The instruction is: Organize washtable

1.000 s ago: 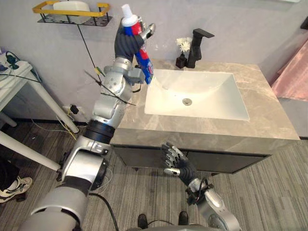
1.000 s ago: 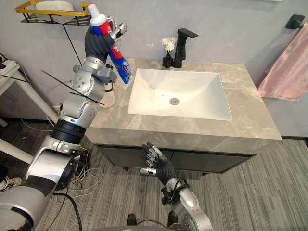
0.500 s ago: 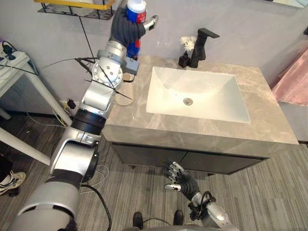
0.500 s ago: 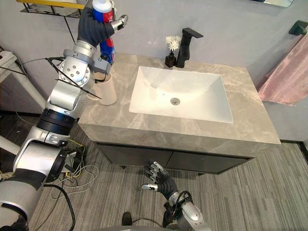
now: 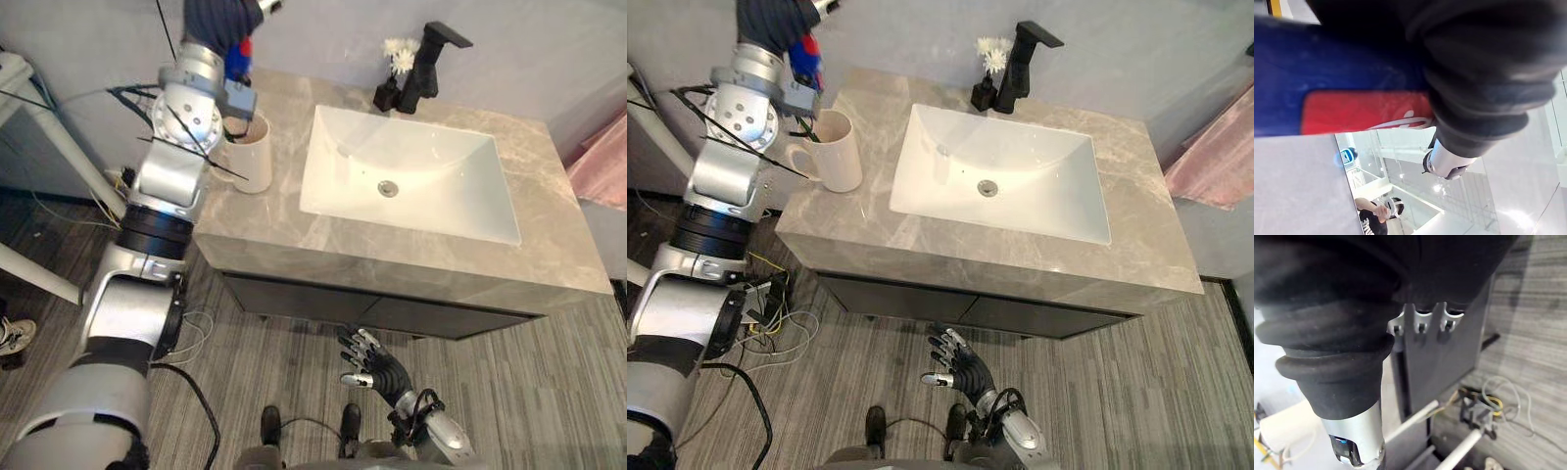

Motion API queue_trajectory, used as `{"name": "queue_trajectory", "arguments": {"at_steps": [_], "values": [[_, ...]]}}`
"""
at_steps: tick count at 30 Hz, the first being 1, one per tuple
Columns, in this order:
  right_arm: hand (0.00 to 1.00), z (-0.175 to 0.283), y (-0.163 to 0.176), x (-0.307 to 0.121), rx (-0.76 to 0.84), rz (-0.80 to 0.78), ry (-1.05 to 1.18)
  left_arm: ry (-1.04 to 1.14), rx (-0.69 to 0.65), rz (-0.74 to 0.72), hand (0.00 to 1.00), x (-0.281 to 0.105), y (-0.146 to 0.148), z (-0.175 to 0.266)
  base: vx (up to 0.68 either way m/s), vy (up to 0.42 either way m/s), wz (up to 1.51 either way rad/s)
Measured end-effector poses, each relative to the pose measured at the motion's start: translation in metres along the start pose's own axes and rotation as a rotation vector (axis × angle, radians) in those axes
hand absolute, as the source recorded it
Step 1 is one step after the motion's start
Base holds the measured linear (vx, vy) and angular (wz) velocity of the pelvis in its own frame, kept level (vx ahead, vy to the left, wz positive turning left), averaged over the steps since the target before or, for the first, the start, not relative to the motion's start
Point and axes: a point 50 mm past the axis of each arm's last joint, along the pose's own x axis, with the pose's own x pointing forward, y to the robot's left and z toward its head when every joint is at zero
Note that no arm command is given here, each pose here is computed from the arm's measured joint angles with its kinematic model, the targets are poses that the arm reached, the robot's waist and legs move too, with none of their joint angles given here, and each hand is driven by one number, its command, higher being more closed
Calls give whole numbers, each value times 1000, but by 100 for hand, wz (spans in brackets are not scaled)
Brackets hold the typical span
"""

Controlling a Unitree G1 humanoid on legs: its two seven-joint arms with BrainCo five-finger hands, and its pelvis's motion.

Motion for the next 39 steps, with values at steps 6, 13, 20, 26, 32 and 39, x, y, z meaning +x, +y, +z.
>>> {"name": "queue_trajectory", "arguments": {"at_steps": [6, 13, 20, 26, 32, 39], "values": [[0, 1, 0, 1, 3, -3, -10, -34, -4, 29, 100, 7, 3, 10, 14, 3, 0], [0, 1, -1, 0, 6, -8, -12, -42, -4, 47, 100, 9, 4, 12, 0, 0, 0], [0, 5, -7, -1, 6, -40, -30, -43, -5, 49, 100, 9, 5, 13, 0, 0, 0], [0, 5, -7, -1, 6, -38, -30, -43, -5, 49, 100, 9, 5, 13, 0, 0, 0], [0, 5, -7, -1, 5, -39, -30, -43, -6, 49, 100, 9, 5, 13, 0, 0, 0], [0, 5, -7, -1, 3, -40, -29, -42, -9, 48, 100, 9, 4, 12, 0, 0, 0]]}}
